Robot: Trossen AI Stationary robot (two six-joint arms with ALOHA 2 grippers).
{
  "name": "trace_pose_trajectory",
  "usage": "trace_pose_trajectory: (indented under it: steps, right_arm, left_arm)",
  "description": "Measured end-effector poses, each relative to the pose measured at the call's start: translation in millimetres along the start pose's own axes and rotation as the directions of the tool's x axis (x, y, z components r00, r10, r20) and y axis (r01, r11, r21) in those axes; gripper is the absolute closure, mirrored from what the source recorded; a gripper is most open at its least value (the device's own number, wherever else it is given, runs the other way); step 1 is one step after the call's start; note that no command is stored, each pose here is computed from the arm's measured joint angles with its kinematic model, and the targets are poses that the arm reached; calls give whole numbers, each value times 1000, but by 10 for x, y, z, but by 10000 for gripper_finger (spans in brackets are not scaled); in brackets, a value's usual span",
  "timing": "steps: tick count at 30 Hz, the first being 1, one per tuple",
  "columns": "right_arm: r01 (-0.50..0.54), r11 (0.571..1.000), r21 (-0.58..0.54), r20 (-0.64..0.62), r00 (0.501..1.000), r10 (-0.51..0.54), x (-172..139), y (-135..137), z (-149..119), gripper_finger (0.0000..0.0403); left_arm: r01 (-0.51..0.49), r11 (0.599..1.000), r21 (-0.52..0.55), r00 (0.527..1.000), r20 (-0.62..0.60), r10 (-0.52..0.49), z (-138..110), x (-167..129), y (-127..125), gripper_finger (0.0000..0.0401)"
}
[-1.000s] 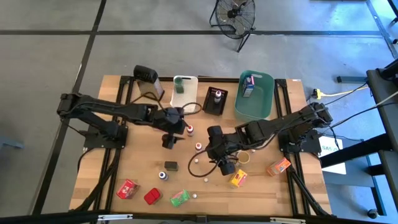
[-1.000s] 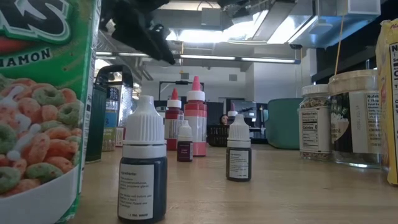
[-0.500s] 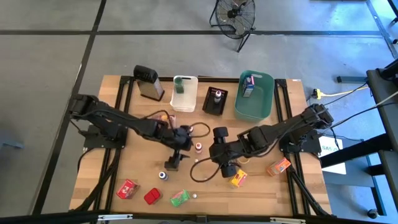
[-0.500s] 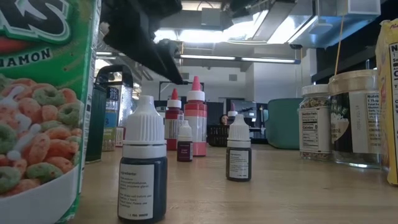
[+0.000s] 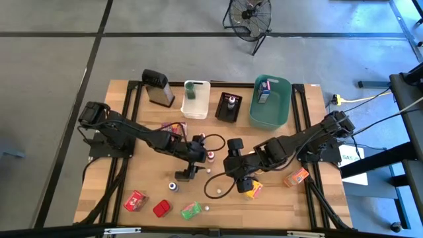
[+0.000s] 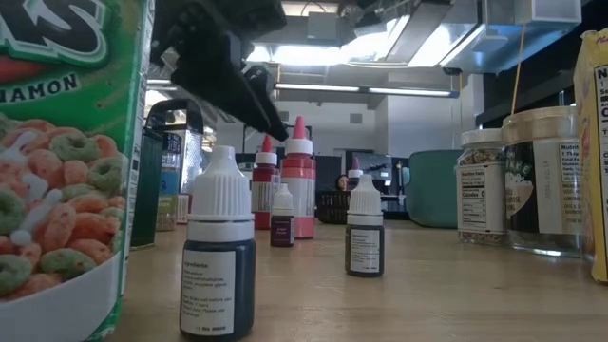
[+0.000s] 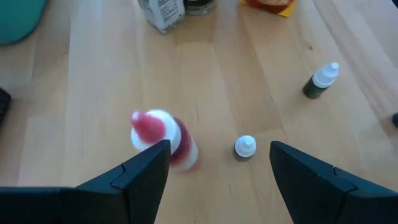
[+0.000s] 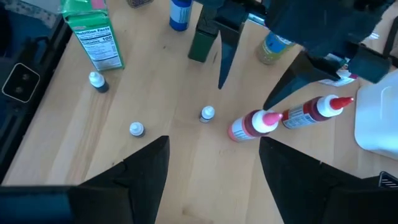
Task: Pick & Place Kitchen Items
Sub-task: Put the large pink food coloring bottle into the black bin
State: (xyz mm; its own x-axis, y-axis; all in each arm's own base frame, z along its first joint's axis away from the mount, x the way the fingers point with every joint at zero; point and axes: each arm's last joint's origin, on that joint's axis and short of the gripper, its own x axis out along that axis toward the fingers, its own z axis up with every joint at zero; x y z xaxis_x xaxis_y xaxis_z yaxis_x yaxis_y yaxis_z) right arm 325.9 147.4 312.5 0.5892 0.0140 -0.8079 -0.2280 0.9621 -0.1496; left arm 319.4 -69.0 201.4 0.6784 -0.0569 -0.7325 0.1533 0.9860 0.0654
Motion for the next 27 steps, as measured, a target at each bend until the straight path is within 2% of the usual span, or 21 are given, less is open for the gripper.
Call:
trace_pose_trajectory:
  steps: [4,11,18,27]
  right_arm:
    - [1,1000,-1,-3,1000,-1,0,0,-3,153]
    - [1,1000,-1,-2,1000,-1,0,0,-3,153]
    - [2,1000,-1,-2,1000,-2,0,-1,-2,153]
    - [2,1000,-1,-4,1000,-2,0,-1,-4,153]
  left_arm:
    - [-30,998,-51,999,-43,28,-43,3,23,130]
    - [-92,992,-90,995,-33,90,-35,32,120,130]
    - [-90,990,-110,996,-39,86,-65,173,132,130]
    - [-100,986,-136,995,-1,100,-31,192,141,130]
